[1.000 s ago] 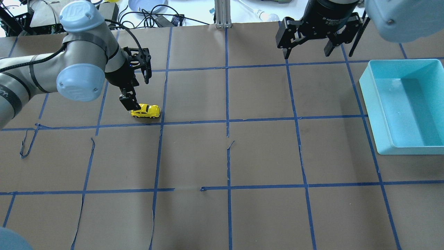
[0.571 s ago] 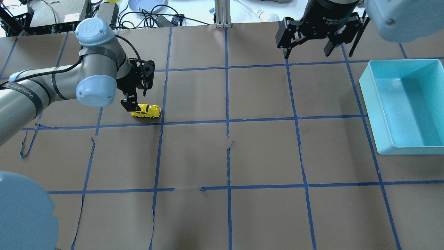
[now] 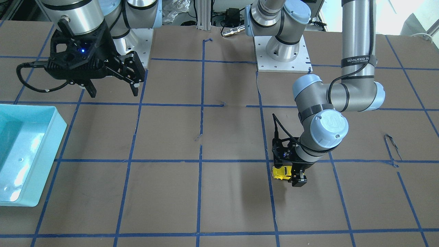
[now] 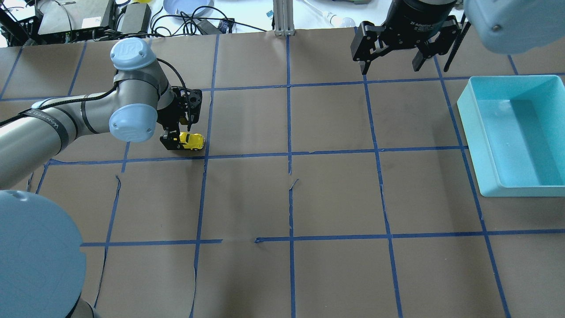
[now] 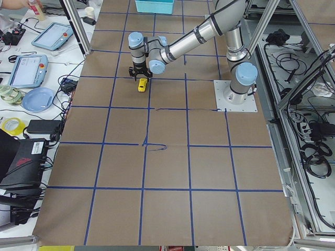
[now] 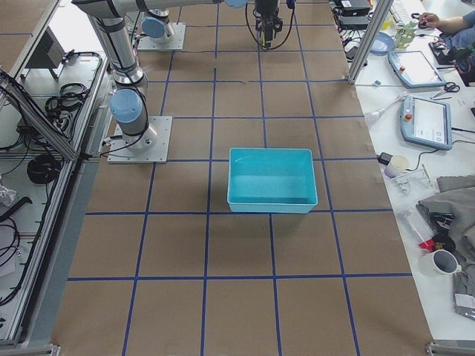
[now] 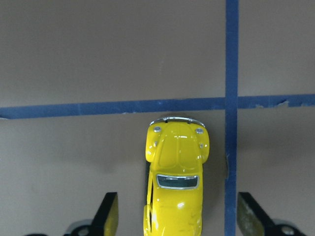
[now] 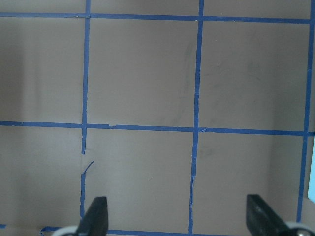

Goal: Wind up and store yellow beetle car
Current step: 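Drag the yellow car with the left gripper toward the right arm's side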

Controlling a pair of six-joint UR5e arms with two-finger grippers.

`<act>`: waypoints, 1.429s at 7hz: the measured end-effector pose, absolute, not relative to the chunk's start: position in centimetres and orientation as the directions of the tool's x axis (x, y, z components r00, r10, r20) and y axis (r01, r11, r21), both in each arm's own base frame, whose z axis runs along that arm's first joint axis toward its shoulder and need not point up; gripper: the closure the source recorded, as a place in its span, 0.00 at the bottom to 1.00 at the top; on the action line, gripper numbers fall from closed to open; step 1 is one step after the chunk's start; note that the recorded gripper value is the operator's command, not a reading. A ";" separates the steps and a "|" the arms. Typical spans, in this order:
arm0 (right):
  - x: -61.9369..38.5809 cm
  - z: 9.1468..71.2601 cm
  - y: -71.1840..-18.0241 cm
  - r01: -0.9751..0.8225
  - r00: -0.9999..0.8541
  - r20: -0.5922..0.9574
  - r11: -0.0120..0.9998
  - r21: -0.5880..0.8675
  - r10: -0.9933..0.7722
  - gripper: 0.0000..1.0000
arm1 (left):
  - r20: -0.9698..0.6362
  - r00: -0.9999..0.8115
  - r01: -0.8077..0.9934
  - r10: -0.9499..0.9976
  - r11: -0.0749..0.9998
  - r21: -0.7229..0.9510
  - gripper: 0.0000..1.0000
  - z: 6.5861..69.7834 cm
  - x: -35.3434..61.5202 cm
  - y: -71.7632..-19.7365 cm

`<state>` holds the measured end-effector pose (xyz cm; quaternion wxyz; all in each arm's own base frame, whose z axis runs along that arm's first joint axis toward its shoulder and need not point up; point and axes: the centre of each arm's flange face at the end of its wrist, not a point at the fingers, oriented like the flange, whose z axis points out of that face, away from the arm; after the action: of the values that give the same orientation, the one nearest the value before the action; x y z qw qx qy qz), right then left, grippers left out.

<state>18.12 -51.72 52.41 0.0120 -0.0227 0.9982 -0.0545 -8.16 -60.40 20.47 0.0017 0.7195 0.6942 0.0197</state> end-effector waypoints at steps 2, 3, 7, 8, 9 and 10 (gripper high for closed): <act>18.1 52.4 -51.7 -0.044 -0.999 -0.022 0.993 -0.108 -0.047 0.00 | 0.036 0.034 0.999 0.999 -0.035 0.029 0.37 19.7 -8.1 -60.0; 18.1 52.4 -51.7 -0.044 -0.999 -0.022 0.993 -0.109 -0.047 0.00 | 0.031 0.035 0.999 0.999 -0.036 0.029 0.38 19.5 -8.1 -60.1; 18.1 51.6 -51.6 -0.044 -0.999 -0.019 0.994 -0.097 -0.046 0.00 | 0.013 0.030 0.999 0.999 -0.030 0.033 0.59 18.8 -7.6 -60.6; 18.1 51.5 -51.5 -0.044 -0.999 -0.019 0.994 -0.095 -0.046 0.00 | 0.014 0.015 0.999 1.000 -0.016 0.032 0.59 18.8 -6.6 -60.7; 18.1 51.5 -51.5 -0.043 -0.999 -0.019 0.994 -0.096 -0.045 0.00 | 0.016 -0.002 1.000 1.000 0.002 0.028 0.59 18.6 -5.3 -60.7; 18.1 51.5 -51.5 -0.043 -0.999 -0.019 0.994 -0.096 -0.045 0.00 | 0.018 -0.013 1.000 1.000 0.013 0.028 0.59 18.6 -4.3 -60.7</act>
<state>18.08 -51.46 51.55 0.0108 -0.0220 0.9986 -0.0478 -4.27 -60.75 18.58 0.0033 0.7023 0.7116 0.0161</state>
